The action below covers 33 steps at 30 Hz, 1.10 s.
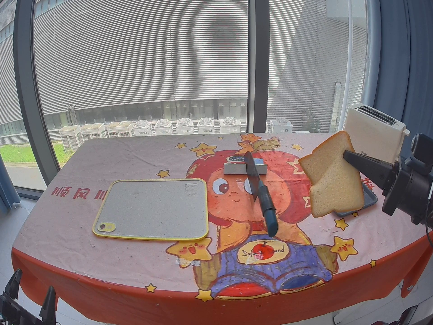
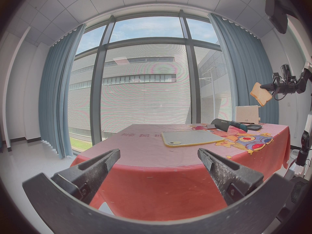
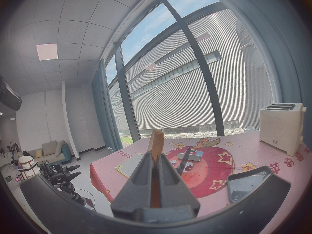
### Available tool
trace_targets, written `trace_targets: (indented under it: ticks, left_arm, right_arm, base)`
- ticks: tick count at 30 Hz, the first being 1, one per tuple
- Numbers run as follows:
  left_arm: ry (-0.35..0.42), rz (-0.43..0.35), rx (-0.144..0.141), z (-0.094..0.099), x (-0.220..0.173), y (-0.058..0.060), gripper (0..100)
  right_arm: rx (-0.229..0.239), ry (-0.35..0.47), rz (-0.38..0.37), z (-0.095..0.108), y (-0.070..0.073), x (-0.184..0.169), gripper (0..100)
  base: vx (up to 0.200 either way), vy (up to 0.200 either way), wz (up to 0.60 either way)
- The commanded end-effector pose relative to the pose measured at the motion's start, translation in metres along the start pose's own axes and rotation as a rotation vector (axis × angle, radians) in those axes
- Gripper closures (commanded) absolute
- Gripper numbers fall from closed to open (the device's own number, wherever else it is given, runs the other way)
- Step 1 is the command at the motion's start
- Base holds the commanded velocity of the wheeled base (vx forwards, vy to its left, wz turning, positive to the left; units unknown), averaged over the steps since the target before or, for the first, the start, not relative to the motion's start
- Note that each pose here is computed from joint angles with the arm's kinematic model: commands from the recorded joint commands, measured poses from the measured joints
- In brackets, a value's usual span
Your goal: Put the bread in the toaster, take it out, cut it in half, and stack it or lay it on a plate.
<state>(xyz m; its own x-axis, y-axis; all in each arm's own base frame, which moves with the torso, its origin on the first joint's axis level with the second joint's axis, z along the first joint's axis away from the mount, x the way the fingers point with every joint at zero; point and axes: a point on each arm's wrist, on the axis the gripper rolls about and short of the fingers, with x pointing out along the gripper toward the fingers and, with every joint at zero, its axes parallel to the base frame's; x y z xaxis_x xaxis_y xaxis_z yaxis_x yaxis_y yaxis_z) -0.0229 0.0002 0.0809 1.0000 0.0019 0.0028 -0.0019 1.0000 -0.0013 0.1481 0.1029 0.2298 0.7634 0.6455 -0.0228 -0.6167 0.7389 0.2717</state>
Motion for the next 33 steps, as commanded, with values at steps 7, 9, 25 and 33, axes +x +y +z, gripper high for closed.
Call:
trace_targets:
  ticks: [7,9,25,33]
  left_arm:
    - [0.017,0.0,0.0,-0.004,0.001,0.0,0]
    - [0.017,0.0,0.0,-0.004,0.001,0.0,0]
    - [0.017,-0.002,0.003,-0.004,0.001,0.0,0]
    - [0.017,-0.002,0.003,-0.004,0.001,0.0,0]
  right_arm:
    - [0.003,0.011,0.006,-0.002,0.0,0.001,100]
    - [0.002,0.015,0.004,-0.003,0.0,0.001,100]
    - [0.006,0.049,0.0,-0.011,-0.003,0.003,100]
    - [0.02,0.08,-0.024,-0.017,-0.006,0.009,100]
  base:
    - [0.0,0.2,0.0]
    - [0.0,0.2,0.0]
    - [0.0,0.163,0.0]
    - [0.0,0.0,0.0]
